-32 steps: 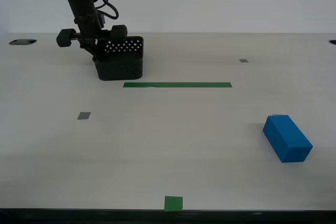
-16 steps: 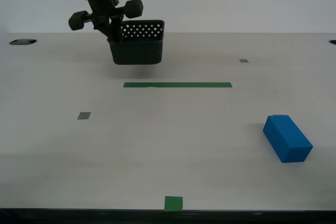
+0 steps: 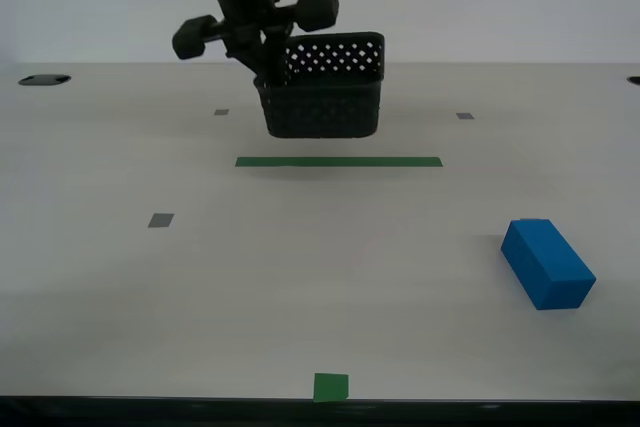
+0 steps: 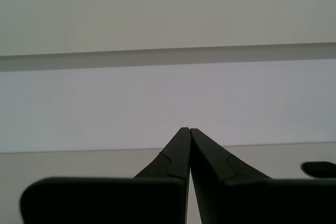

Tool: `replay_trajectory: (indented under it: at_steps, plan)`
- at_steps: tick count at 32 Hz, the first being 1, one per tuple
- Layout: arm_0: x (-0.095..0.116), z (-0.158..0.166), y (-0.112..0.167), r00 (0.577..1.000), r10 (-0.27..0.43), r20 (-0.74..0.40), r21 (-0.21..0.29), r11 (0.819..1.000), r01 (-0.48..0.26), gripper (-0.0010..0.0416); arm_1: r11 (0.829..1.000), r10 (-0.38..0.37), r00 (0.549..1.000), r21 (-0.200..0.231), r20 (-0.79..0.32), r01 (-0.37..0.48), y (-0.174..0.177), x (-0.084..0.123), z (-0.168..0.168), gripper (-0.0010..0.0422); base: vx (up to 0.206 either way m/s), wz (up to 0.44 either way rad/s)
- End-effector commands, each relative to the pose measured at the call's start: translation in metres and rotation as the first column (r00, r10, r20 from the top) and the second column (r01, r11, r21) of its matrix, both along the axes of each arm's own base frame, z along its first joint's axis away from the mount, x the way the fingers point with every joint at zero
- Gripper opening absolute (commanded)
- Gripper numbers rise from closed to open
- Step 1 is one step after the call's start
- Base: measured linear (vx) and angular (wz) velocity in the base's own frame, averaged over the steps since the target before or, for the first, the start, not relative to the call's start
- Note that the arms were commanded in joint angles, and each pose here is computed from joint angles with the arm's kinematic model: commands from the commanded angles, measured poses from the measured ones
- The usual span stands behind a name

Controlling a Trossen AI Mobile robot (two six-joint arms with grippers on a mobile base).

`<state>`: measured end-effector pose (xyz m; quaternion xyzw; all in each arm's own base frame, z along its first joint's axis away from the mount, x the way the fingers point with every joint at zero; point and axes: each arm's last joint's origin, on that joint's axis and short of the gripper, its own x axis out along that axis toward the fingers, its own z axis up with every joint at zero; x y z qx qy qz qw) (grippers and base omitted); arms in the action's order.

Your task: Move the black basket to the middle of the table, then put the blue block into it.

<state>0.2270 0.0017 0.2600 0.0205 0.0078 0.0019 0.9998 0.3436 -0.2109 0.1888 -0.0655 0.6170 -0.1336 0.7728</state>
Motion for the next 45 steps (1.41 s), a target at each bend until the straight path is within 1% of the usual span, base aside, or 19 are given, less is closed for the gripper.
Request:
replay_trajectory:
  at_steps: [1, 6, 12, 19, 20, 23, 27, 30, 32, 33, 34, 35, 36, 37, 39, 40, 42, 43, 45]
  plan:
    - [0.000, 0.000, 0.000, 1.000, 0.000, -0.001, 0.012, 1.000, 0.000, 0.0001, 0.999, 0.033, 0.999, -0.029, 0.002, -0.033, -0.006, -0.006, -0.011, -0.0001, 0.000, 0.000]
    - [0.000, 0.000, 0.000, 1.000, 0.000, -0.002, 0.020, 1.000, 0.000, 0.0001, 0.999, 0.042, 0.999, -0.022, -0.014, -0.042, -0.003, -0.018, -0.040, 0.0000, 0.000, 0.000]
    - [0.000, 0.000, 0.000, 1.000, 0.001, -0.002, 0.024, 1.000, -0.001, 0.0000, 0.998, 0.043, 0.999, -0.048, 0.024, -0.042, -0.003, -0.017, -0.045, 0.0008, 0.000, 0.000]
    - [0.000, -0.001, 0.000, 1.000, 0.000, -0.016, 0.030, 1.000, 0.000, 0.0001, 0.996, 0.063, 0.998, -0.057, 0.022, -0.061, -0.004, -0.017, -0.045, 0.0130, 0.000, 0.000]
    - [0.000, -0.001, 0.000, 1.000, 0.001, -0.017, 0.031, 1.000, -0.001, 0.0000, 0.996, 0.061, 0.998, -0.068, 0.014, -0.060, -0.004, -0.017, -0.045, 0.0172, 0.000, 0.000]
    - [0.000, -0.003, 0.001, 1.000, 0.001, -0.031, 0.040, 0.999, 0.000, 0.0001, 0.994, 0.048, 0.999, -0.102, -0.004, -0.049, -0.005, -0.017, -0.044, 0.0227, 0.000, 0.000]
    - [0.000, -0.006, 0.001, 0.998, 0.005, -0.061, 0.071, 0.997, 0.000, 0.0001, 0.992, 0.053, 0.998, -0.117, 0.017, -0.051, -0.007, -0.012, -0.037, 0.0248, 0.000, 0.000]
    - [0.001, -0.005, 0.002, 0.988, 0.039, -0.152, 0.087, 0.996, -0.026, 0.0001, 0.989, 0.054, 0.997, -0.140, 0.053, -0.046, -0.009, -0.005, -0.025, 0.0243, 0.000, 0.000]
    - [0.001, 0.002, 0.004, 0.944, 0.078, -0.322, 0.102, 0.994, -0.047, 0.0001, 0.985, 0.057, 0.993, -0.171, 0.104, -0.039, -0.013, 0.005, -0.009, 0.0228, 0.000, 0.000]
    - [0.001, 0.004, 0.004, 0.932, 0.083, -0.353, 0.106, 0.993, -0.049, 0.0000, 0.984, 0.054, 0.992, -0.175, 0.116, -0.033, -0.013, 0.007, -0.006, 0.0225, 0.000, 0.000]
    - [-0.002, 0.011, 0.004, 0.886, 0.094, -0.453, 0.114, 0.992, -0.047, 0.0001, 0.984, 0.038, 0.986, -0.180, 0.165, -0.008, -0.014, 0.014, 0.005, 0.0217, 0.000, 0.000]
    - [-0.003, 0.014, 0.005, 0.868, 0.105, -0.485, 0.121, 0.991, -0.052, 0.0000, 0.984, 0.036, 0.983, -0.180, 0.180, -0.003, -0.014, 0.016, 0.008, 0.0216, 0.000, 0.000]
    - [-0.007, 0.019, 0.006, 0.827, 0.145, -0.544, 0.146, 0.986, -0.077, 0.0001, 0.985, 0.038, 0.977, -0.171, 0.212, -0.001, -0.013, 0.020, 0.014, 0.0213, 0.000, 0.000]
    - [-0.009, 0.021, 0.006, 0.809, 0.164, -0.565, 0.159, 0.983, -0.088, 0.0001, 0.986, 0.042, 0.973, -0.165, 0.228, -0.004, -0.012, 0.022, 0.017, 0.0212, 0.000, 0.000]
    - [-0.016, 0.029, 0.009, 0.732, 0.232, -0.641, 0.210, 0.970, -0.124, 0.0001, 0.991, 0.046, 0.957, -0.135, 0.285, -0.007, -0.008, 0.030, 0.026, 0.0211, 0.000, 0.000]
    - [-0.018, 0.029, 0.010, 0.716, 0.239, -0.656, 0.216, 0.968, -0.125, 0.0001, 0.991, 0.047, 0.955, -0.135, 0.291, -0.008, -0.007, 0.031, 0.028, 0.0211, 0.000, 0.000]
    - [-0.026, 0.029, 0.011, 0.641, 0.252, -0.725, 0.234, 0.965, -0.115, 0.0001, 0.990, 0.059, 0.950, -0.137, 0.307, -0.017, 0.000, 0.037, 0.032, 0.0211, 0.000, 0.000]
    - [-0.031, 0.025, 0.014, 0.584, 0.258, -0.769, 0.239, 0.965, -0.112, 0.0001, 0.991, 0.062, 0.947, -0.132, 0.314, -0.021, 0.006, 0.040, 0.034, 0.0210, 0.000, 0.000]
    - [-0.036, 0.020, 0.017, 0.533, 0.268, -0.803, 0.245, 0.963, -0.115, 0.0001, 0.991, 0.071, 0.946, -0.131, 0.316, -0.030, 0.010, 0.043, 0.034, 0.0210, 0.000, 0.000]
